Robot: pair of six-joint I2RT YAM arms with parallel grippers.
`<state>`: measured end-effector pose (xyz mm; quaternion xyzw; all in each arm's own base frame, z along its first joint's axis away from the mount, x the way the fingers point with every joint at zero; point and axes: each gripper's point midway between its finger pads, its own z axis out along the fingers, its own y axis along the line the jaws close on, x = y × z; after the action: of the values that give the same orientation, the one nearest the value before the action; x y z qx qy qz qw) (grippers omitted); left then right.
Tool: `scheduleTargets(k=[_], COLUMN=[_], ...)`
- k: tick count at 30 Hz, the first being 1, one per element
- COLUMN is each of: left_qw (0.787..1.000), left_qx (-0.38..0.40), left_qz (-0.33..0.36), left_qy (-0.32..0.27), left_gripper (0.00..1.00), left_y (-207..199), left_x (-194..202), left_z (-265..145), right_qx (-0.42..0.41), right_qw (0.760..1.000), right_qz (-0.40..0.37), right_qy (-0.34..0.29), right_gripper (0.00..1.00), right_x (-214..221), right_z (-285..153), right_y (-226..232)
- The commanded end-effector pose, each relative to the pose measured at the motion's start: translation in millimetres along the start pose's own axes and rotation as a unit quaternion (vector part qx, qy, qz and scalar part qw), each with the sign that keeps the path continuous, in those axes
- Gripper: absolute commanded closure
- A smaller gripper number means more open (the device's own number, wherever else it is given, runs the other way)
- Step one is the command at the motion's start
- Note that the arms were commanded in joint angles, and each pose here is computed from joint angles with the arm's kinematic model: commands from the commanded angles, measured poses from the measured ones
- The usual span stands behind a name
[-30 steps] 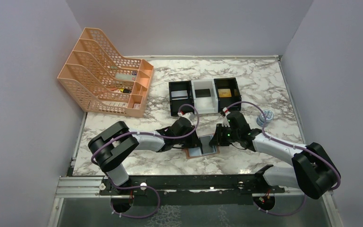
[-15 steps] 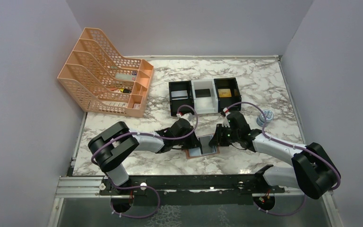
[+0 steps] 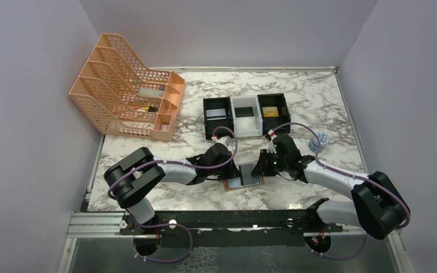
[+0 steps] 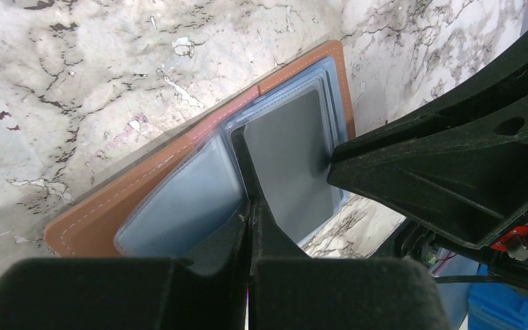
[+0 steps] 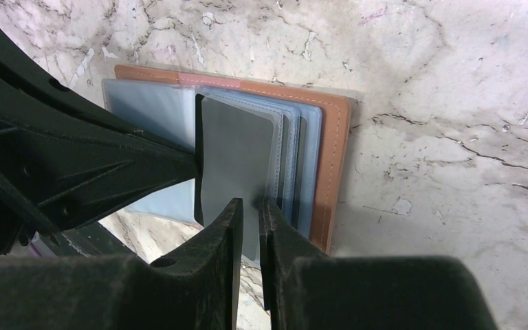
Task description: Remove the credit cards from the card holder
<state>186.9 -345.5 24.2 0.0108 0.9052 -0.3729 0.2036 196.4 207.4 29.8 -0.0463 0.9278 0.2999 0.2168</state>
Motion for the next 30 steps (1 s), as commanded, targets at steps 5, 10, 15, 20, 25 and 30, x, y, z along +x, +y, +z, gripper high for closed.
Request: scheduleTargets(k=[5,10,15,20,25,30], left_qw=[1.000,1.000,0.999,0.999,0.999,0.999], left_qx=[-0.023,-0.025,-0.029,-0.028,-0.024,-0.025], left_qz=[0.009,-0.001,-0.017,-0.029,-0.029,-0.029], left_qy=[0.009,0.010,0.017,0.017,0.016,0.010], left_gripper=[0.84,0.77,0.76,0.76,0.79,0.87], left_y=[13,15,19,22,21,22], left_x=[8,9,14,17,16,15], left_z=[-1,1,4,7,7,4], right_qx=[0.034,0.034,0.033,0.034,0.031,0.033], right_qw=[0.999,0.999,0.999,0.999,0.999,0.999], right_qz=[-0.002,0.002,0.007,0.008,0.008,0.007], right_qy=[0.010,0.009,0.006,0.011,0.009,0.008], right_gripper=[0.84,0.84,0.84,0.84,0.84,0.84], right_x=[6,7,8,11,9,9], right_z=[-3,-2,-3,-2,-3,-4], right_y=[-13,-13,-14,-15,-13,-13])
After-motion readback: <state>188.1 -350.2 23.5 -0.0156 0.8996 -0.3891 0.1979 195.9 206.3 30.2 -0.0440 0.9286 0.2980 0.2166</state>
